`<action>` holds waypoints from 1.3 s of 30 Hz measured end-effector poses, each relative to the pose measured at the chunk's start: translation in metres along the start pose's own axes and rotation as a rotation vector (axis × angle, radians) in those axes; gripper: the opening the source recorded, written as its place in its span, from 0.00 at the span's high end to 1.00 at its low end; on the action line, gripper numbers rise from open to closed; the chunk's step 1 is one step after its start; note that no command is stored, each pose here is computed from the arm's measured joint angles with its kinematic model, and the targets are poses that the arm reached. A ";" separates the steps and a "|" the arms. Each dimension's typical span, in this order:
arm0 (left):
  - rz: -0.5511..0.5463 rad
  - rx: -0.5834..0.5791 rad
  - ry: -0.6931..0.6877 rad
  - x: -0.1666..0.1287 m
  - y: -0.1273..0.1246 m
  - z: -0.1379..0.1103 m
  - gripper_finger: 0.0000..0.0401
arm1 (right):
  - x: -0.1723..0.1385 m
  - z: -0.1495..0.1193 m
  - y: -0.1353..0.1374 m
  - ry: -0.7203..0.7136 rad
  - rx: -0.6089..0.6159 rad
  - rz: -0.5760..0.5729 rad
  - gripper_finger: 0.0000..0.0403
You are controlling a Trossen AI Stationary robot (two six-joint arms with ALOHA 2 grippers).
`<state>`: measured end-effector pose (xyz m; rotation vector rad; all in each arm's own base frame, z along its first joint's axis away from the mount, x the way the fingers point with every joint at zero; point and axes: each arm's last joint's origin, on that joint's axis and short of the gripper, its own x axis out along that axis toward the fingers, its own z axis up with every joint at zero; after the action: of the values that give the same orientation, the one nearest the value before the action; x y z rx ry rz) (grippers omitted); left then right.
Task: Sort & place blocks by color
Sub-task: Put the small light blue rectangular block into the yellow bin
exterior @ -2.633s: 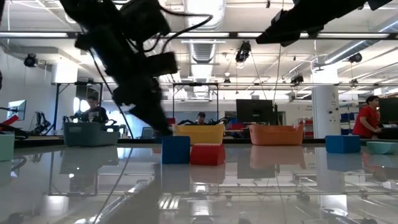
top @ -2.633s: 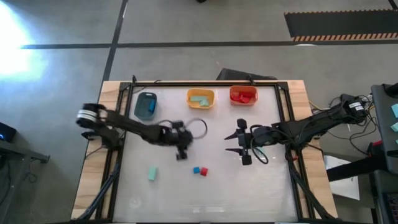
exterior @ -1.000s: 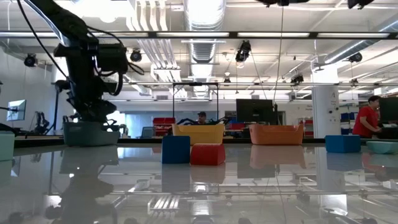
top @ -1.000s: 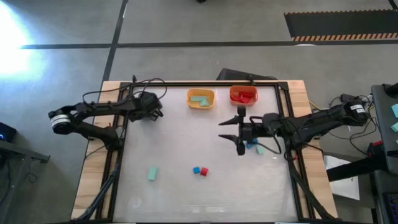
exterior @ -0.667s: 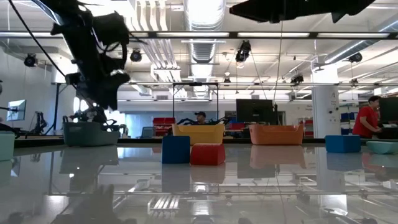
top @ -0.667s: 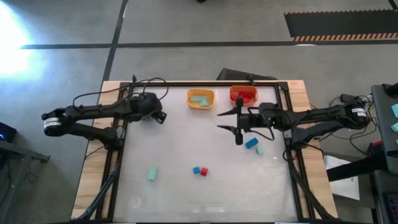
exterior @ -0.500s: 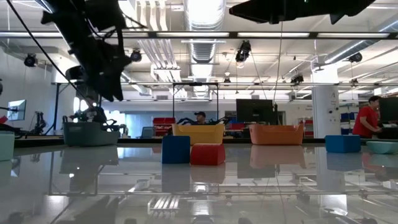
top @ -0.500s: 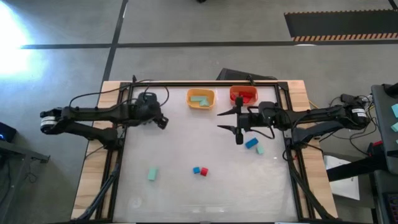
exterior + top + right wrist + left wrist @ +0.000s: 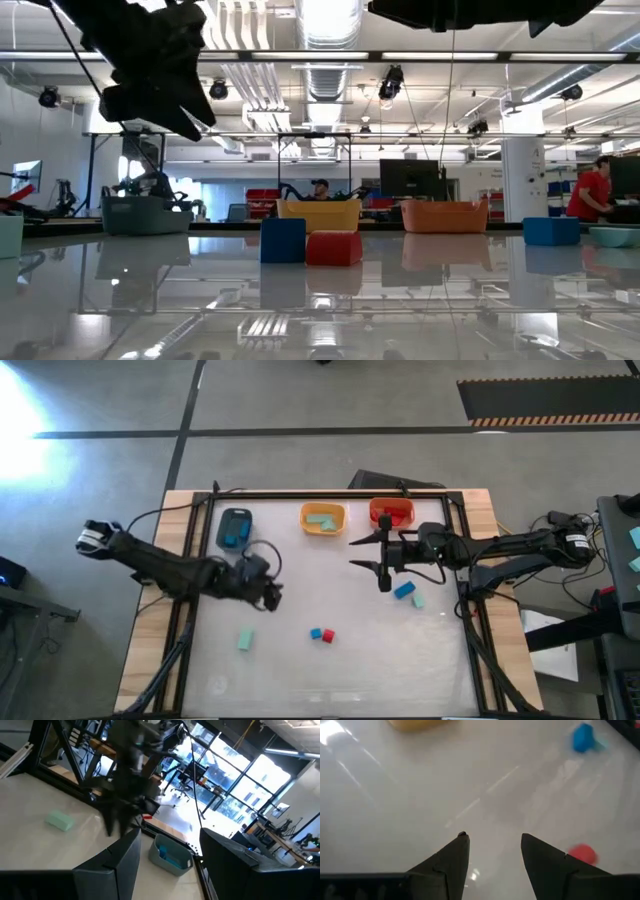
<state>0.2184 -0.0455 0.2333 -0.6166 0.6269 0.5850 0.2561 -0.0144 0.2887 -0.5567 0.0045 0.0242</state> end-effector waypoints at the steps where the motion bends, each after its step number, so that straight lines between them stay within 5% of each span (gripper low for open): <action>1: -0.009 -0.018 0.014 0.000 -0.004 -0.005 0.59 | 0.000 0.000 0.000 -0.004 -0.005 -0.002 0.52; 20: -0.051 -0.217 0.396 0.020 -0.072 -0.050 0.59 | 0.000 0.004 -0.002 -0.050 -0.062 -0.003 0.52; 31: 0.104 -0.404 0.646 0.004 -0.094 -0.091 0.59 | -0.001 0.004 -0.002 -0.047 -0.049 -0.001 0.52; 39: 0.287 -0.503 0.697 -0.009 -0.084 -0.114 0.59 | -0.001 0.004 -0.002 -0.048 -0.050 -0.002 0.52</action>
<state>0.2278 -0.1817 0.1948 -1.2386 1.2527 0.8100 0.2555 -0.0137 0.2932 -0.6058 -0.0430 0.0361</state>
